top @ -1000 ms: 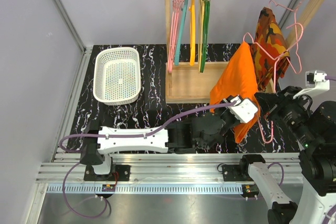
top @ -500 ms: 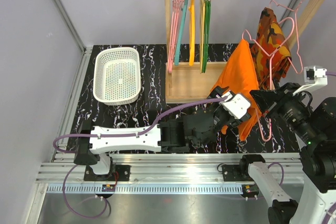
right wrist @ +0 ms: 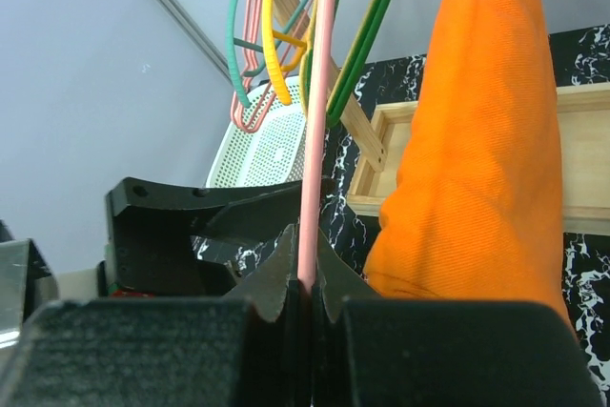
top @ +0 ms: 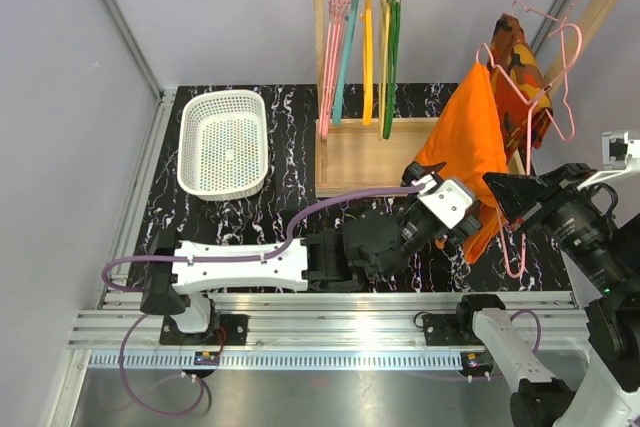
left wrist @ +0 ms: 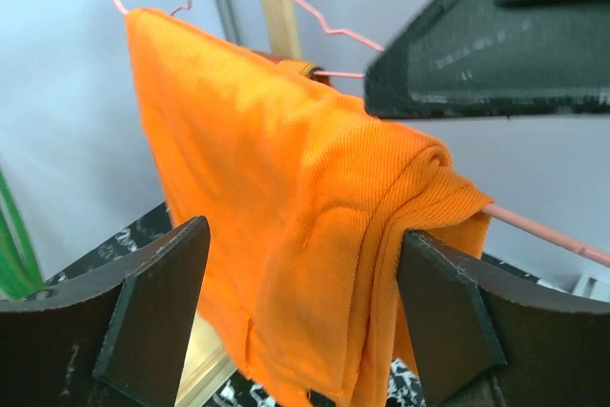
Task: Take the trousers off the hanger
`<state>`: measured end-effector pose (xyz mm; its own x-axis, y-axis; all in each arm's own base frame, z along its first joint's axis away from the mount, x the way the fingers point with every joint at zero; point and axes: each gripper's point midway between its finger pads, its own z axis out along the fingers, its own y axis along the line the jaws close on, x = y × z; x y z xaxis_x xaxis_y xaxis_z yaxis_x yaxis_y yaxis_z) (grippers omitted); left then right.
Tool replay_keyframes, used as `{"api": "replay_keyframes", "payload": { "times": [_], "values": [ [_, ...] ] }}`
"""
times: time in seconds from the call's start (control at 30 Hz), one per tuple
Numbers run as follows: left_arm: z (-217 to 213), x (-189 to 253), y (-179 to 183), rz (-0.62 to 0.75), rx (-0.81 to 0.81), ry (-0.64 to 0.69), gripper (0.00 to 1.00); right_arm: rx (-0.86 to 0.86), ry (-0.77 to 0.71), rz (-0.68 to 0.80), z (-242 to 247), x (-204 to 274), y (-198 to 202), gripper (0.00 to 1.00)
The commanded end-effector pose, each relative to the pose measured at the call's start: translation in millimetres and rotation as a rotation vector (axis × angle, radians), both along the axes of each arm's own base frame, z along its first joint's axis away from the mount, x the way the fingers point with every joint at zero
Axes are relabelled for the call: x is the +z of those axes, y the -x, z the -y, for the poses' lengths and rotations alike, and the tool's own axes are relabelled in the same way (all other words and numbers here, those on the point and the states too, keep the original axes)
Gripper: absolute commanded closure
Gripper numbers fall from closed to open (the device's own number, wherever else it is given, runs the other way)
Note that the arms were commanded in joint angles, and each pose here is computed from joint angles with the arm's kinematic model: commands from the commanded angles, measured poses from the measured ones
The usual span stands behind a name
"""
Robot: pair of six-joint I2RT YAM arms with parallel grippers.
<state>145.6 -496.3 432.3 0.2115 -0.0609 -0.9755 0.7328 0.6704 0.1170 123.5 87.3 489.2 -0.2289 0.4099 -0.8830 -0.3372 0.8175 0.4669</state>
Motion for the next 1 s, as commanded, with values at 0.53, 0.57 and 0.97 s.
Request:
{"api": "replay_keyframes", "payload": {
  "times": [0.53, 0.57, 0.97],
  "values": [
    [4.2, 23.6, 2.2, 0.111, -0.027, 0.114, 0.31, 0.088, 0.012, 0.327, -12.0, 81.7, 44.5, 1.00],
    [1.4, 24.2, 1.7, 0.112, -0.021, 0.115, 0.31, 0.079, 0.013, 0.326, -10.6, 81.5, 42.7, 1.00],
    [-10.4, 4.7, -12.2, 0.121, 0.076, 0.063, 0.31, 0.071, -0.011, 0.361, -9.8, 91.5, 44.4, 1.00]
  ]
}}
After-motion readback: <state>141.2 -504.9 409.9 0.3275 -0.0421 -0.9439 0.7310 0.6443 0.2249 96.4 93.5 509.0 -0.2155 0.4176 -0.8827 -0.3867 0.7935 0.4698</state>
